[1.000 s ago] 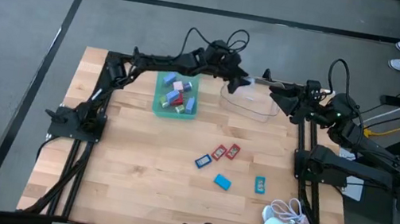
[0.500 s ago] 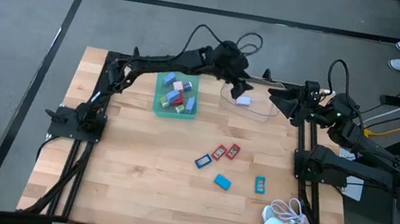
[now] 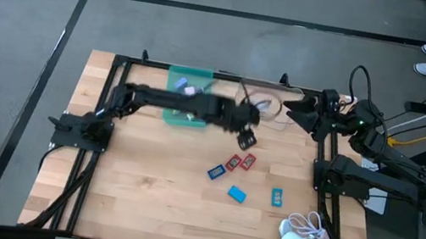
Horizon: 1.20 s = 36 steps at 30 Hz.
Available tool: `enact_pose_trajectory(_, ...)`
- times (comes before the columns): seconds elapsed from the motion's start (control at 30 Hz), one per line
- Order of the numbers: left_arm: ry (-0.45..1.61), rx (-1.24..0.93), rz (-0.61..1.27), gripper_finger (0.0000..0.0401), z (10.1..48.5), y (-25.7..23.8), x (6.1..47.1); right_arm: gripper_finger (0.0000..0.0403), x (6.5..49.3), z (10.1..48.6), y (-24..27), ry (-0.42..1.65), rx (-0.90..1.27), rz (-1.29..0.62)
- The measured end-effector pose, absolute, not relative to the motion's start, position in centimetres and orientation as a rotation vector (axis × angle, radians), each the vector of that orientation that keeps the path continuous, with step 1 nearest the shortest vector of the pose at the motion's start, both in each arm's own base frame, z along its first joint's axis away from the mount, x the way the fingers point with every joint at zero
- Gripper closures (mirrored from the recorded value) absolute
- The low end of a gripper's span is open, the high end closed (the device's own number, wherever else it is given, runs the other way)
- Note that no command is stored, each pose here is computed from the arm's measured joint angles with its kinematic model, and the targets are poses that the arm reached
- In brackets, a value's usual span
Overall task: Pick & Place Office items
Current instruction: Put the dark blue digital clock into the transparent bin
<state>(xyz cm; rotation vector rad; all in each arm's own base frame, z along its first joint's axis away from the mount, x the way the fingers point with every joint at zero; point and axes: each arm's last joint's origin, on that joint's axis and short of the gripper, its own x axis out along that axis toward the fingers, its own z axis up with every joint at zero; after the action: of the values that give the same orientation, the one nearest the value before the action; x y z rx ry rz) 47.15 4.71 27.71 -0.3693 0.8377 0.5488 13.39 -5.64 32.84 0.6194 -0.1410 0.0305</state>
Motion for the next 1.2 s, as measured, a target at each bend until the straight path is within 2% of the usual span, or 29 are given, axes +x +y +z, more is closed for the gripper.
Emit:
enact_pose_trajectory(0.27, 0.862, -0.524, 0.699, 0.0146, 23.0, -3.5, 46.1, 0.0111, 13.4, 32.8, -5.3, -0.095, 0.605, 0.147)
enact_pose_trajectory(0.5, 0.807, -0.615, 0.768, 0.0146, 20.8, -7.2, 44.1, 0.0111, 13.4, 32.8, -5.1, -0.073, 0.589, 0.196)
enact_pose_trajectory(0.57, 0.792, -0.631, 0.712, 0.0146, 20.0, -7.6, 43.8, 0.0111, 13.4, 32.7, -5.1, -0.067, 0.589, 0.201)
enact_pose_trajectory(0.73, 0.741, -0.701, 0.431, 0.0146, 18.2, -8.3, 43.1, 0.0111, 13.4, 32.7, -5.1, -0.061, 0.586, 0.217)
enact_pose_trajectory(0.87, 0.790, -0.680, 0.498, 0.0148, 16.9, -7.7, 40.9, 0.0111, 13.4, 32.7, -5.1, -0.055, 0.591, 0.217)
enact_pose_trajectory(1.03, 0.900, -0.541, 0.511, 0.0161, 17.9, -6.9, 39.2, 0.0111, 13.4, 32.6, -5.1, -0.048, 0.597, 0.215)
enact_pose_trajectory(1.2, 1.004, -0.505, 0.418, 0.0162, 17.5, -6.0, 39.1, 0.0111, 13.4, 32.6, -5.1, -0.051, 0.595, 0.210)
